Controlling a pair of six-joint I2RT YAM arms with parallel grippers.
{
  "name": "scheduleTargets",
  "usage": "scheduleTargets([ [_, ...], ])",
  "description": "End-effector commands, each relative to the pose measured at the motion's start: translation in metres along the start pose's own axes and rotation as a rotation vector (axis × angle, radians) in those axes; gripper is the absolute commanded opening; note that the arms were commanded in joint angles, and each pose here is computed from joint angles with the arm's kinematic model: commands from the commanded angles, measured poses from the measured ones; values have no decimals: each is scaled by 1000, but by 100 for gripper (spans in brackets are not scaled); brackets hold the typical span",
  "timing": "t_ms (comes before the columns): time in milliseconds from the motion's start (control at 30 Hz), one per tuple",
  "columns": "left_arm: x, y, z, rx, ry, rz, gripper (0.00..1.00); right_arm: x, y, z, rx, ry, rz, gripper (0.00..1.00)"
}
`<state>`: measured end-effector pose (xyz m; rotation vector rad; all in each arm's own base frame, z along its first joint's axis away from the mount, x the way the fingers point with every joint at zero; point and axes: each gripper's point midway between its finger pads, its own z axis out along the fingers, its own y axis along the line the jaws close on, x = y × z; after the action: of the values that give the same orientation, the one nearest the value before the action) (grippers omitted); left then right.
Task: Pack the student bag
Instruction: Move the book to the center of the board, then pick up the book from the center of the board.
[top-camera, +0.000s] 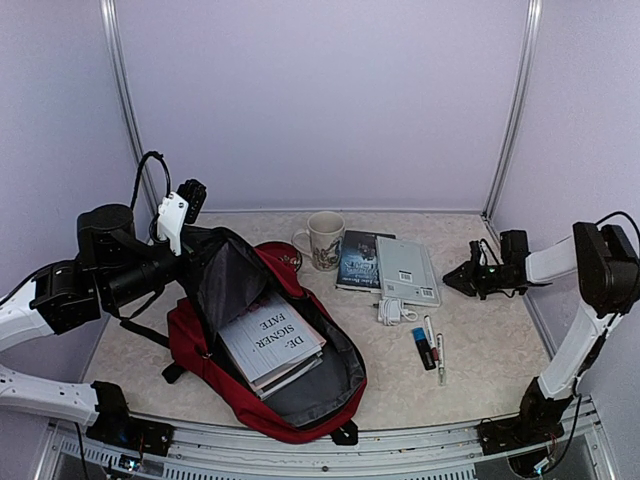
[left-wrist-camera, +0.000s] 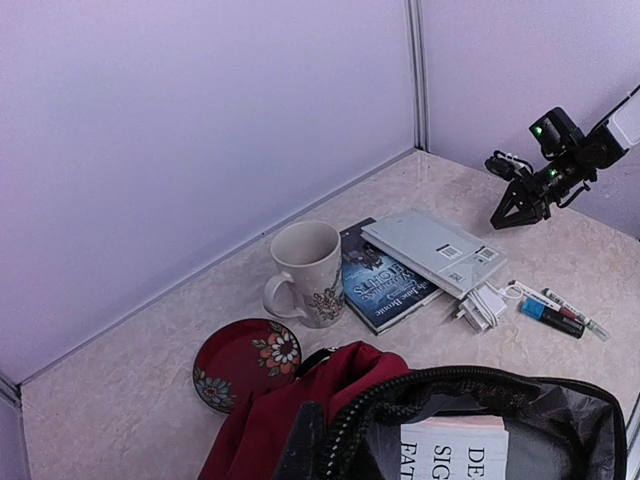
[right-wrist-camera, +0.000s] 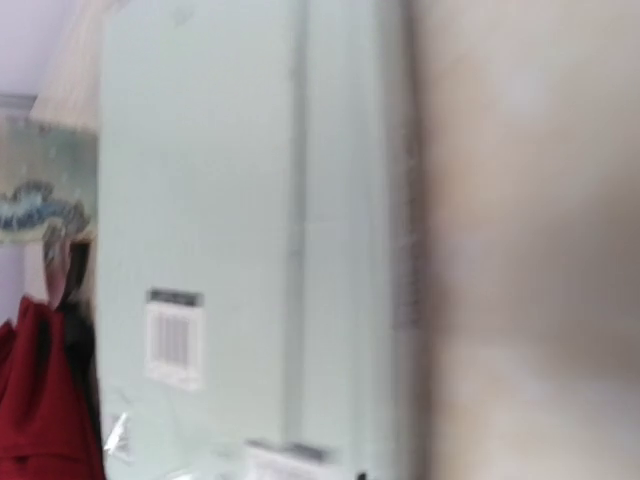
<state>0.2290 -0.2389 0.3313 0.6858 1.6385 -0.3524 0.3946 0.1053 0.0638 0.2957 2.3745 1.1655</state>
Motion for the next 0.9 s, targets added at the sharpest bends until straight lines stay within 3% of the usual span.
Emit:
scheduleTargets([
  [0, -12, 6, -2, -20, -52, -19, 2, -9, -10, -24, 66, -23, -61, 15],
  [200, -11, 6, -2, -18, -52, -19, 2, -10, -22, -26, 138, -3, -55, 35],
  [300, -13, 5, -2, -13, -54, -16, 2, -7, -15, -37, 306, -42, -158, 40],
  [367, -14, 5, -1, -16, -57, -7, 2, -1, 1, -44, 362, -62, -207, 49],
  [433, -14, 4, 1, -13, -61, 4, 2, 14, 22, -48, 275, -78, -148, 58],
  [633, -13, -4, 11, 18, -57, 21, 3, 56, 63, -43, 62, -237, 69, 64],
  [867, -12, -5, 9, 30, -65, 10, 4, 69, 81, -14, -18, -246, 264, 71],
])
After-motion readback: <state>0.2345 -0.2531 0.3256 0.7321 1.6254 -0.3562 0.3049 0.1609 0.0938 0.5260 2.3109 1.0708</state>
